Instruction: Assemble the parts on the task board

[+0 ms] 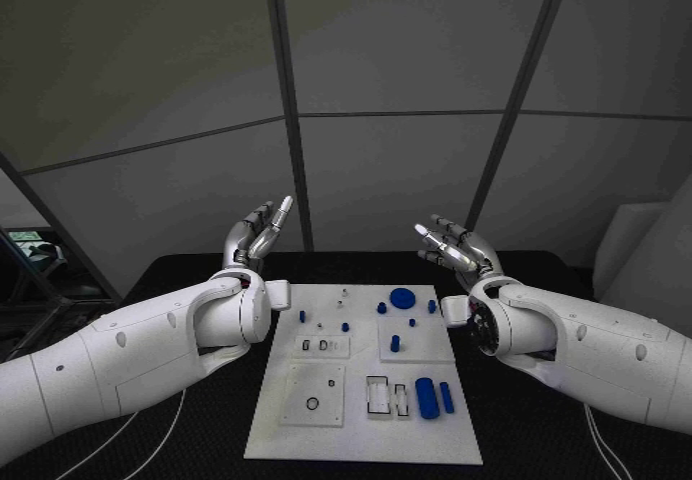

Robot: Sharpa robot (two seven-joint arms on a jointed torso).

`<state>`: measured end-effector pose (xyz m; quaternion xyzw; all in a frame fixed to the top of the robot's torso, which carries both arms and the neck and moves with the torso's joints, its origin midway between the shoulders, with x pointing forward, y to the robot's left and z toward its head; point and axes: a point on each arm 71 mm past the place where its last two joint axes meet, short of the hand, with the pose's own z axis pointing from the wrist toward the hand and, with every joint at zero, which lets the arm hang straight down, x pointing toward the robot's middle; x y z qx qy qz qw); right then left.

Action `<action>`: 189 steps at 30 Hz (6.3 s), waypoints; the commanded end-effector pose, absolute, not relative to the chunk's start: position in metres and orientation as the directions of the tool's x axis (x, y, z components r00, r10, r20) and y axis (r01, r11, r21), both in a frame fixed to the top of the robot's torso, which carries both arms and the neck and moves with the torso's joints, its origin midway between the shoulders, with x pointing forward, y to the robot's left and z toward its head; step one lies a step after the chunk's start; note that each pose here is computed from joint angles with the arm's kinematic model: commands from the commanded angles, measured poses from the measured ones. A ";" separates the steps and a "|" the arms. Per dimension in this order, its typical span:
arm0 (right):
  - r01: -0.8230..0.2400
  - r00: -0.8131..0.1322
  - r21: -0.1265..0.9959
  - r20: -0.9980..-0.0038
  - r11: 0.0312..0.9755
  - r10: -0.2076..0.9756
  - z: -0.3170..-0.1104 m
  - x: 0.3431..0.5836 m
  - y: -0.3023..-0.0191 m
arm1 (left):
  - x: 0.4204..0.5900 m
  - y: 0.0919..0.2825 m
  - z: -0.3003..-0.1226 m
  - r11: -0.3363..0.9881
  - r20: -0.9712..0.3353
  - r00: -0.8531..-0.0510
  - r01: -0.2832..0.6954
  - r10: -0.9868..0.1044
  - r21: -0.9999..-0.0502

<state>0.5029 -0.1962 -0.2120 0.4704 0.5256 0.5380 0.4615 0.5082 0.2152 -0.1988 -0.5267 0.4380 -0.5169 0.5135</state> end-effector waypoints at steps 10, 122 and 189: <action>-0.243 -0.268 0.891 -0.441 0.383 0.856 -0.200 0.515 -0.205 | 0.509 0.224 -0.198 -0.127 0.131 0.037 0.086 -0.991 -0.988; -0.443 -0.032 0.204 -0.977 0.873 0.212 -0.148 0.541 -0.131 | 0.455 0.212 -0.171 -0.184 0.171 -0.191 0.051 -0.967 -0.982; -0.430 -0.038 0.282 -0.955 0.858 0.295 -0.151 0.539 -0.133 | 0.455 0.212 -0.169 -0.185 0.173 -0.196 0.046 -0.965 -0.982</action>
